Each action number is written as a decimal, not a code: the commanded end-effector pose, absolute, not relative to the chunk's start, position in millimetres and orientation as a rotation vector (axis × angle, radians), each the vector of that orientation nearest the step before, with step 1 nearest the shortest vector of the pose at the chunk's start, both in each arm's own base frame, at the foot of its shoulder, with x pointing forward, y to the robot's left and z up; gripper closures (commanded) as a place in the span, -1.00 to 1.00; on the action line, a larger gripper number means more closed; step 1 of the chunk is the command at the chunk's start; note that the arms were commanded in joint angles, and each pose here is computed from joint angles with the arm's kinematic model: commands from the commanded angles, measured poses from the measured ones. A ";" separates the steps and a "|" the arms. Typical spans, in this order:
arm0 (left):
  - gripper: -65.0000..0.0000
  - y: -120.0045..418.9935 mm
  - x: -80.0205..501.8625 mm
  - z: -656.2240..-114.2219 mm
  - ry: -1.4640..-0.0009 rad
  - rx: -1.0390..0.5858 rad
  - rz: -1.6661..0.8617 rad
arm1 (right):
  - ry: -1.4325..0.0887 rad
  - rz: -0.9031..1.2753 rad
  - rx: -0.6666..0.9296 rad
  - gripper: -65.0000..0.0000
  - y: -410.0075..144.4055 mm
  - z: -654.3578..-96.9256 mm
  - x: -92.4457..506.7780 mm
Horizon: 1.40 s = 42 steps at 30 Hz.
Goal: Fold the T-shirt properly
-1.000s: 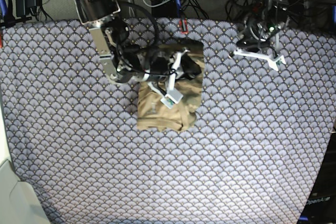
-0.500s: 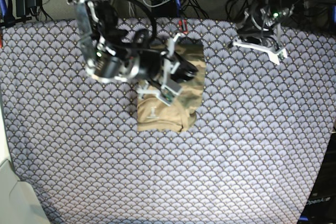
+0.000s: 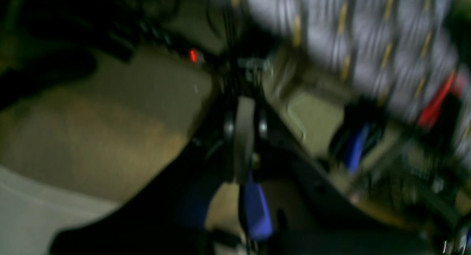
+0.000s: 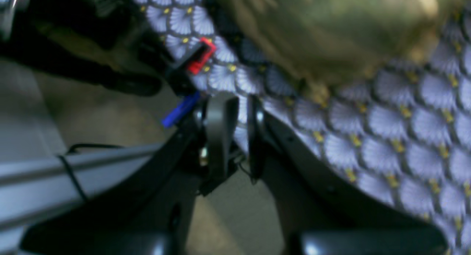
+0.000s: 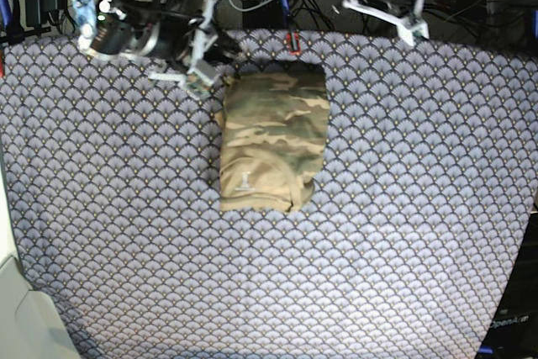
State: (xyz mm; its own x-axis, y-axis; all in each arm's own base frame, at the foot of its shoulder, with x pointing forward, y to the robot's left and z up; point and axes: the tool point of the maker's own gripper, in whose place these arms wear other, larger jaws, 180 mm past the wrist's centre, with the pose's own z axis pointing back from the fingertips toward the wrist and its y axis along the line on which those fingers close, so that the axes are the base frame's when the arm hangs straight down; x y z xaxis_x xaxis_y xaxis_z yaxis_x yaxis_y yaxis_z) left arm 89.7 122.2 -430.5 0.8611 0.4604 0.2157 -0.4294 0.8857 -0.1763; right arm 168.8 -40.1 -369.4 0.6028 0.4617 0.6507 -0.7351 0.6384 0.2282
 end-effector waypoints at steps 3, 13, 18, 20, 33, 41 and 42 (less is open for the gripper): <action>0.99 108.7 87.5 -428.1 -0.257 -0.150 0.435 | -0.573 0.685 0.477 0.74 -64.0 -372.0 160.9; 0.99 98.9 81.6 -429.9 -0.233 -0.167 0.414 | -0.504 0.530 0.380 0.74 -131.7 -387.3 115.6; 0.99 99.2 79.0 -431.4 -0.225 -0.164 0.414 | -0.431 0.528 0.280 0.74 -160.1 -398.4 87.7; 0.99 100.5 67.0 -436.1 -0.193 -0.152 0.418 | -0.378 0.535 0.239 0.74 -167.7 -408.9 70.6; 0.99 130.3 -25.6 -512.4 0.018 0.057 0.374 | -0.063 0.414 0.197 0.74 -188.5 -516.5 -31.9; 0.99 153.8 -50.4 -564.7 0.050 0.201 0.212 | 0.067 0.223 0.321 0.74 -177.3 -587.8 -54.4; 0.99 159.6 -52.1 -570.2 0.048 0.223 0.200 | 0.070 0.208 0.332 0.74 -174.9 -594.6 -54.8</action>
